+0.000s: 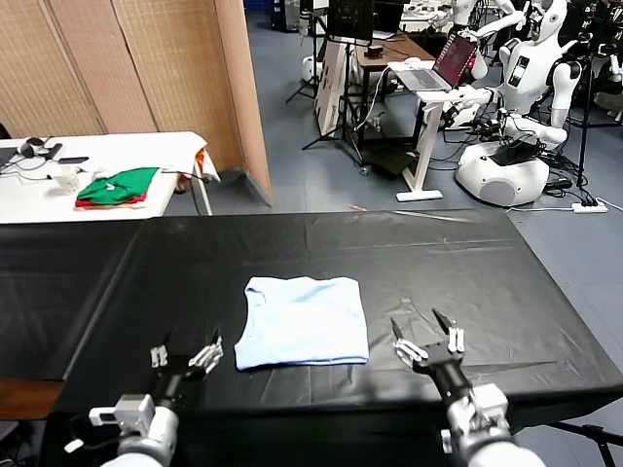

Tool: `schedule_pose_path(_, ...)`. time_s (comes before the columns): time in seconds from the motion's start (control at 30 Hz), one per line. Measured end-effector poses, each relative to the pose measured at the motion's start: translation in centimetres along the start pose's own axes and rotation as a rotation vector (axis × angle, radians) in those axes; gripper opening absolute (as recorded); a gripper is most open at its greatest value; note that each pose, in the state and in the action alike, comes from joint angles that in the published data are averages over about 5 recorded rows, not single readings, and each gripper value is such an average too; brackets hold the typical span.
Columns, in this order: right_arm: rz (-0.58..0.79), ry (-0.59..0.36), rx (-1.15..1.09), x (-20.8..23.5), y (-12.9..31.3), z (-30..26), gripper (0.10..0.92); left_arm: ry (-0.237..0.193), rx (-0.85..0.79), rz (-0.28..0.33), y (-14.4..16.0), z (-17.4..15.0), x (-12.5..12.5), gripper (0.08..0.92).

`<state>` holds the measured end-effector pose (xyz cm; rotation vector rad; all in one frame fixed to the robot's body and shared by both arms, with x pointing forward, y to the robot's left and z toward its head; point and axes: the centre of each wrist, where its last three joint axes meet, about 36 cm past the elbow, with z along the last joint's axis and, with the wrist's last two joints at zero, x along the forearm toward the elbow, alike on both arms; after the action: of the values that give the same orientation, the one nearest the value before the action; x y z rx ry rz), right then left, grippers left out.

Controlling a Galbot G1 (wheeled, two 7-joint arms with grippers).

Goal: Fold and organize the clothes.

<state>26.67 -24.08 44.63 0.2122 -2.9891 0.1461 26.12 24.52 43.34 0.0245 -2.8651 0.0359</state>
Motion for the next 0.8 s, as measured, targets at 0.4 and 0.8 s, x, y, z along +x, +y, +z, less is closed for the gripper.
schedule_pose_path(0.4,0.144,-0.004,0.038,7.9,0.9,2.3,0.907,0.030,0.002,0.020,0.3,0.8,3.5,0.907)
schedule_pose_path(0.8,0.197,0.182,-0.020,12.2,3.3,1.9,0.907,0.107,-0.036,0.044,0.7,2.0,5.3,0.907)
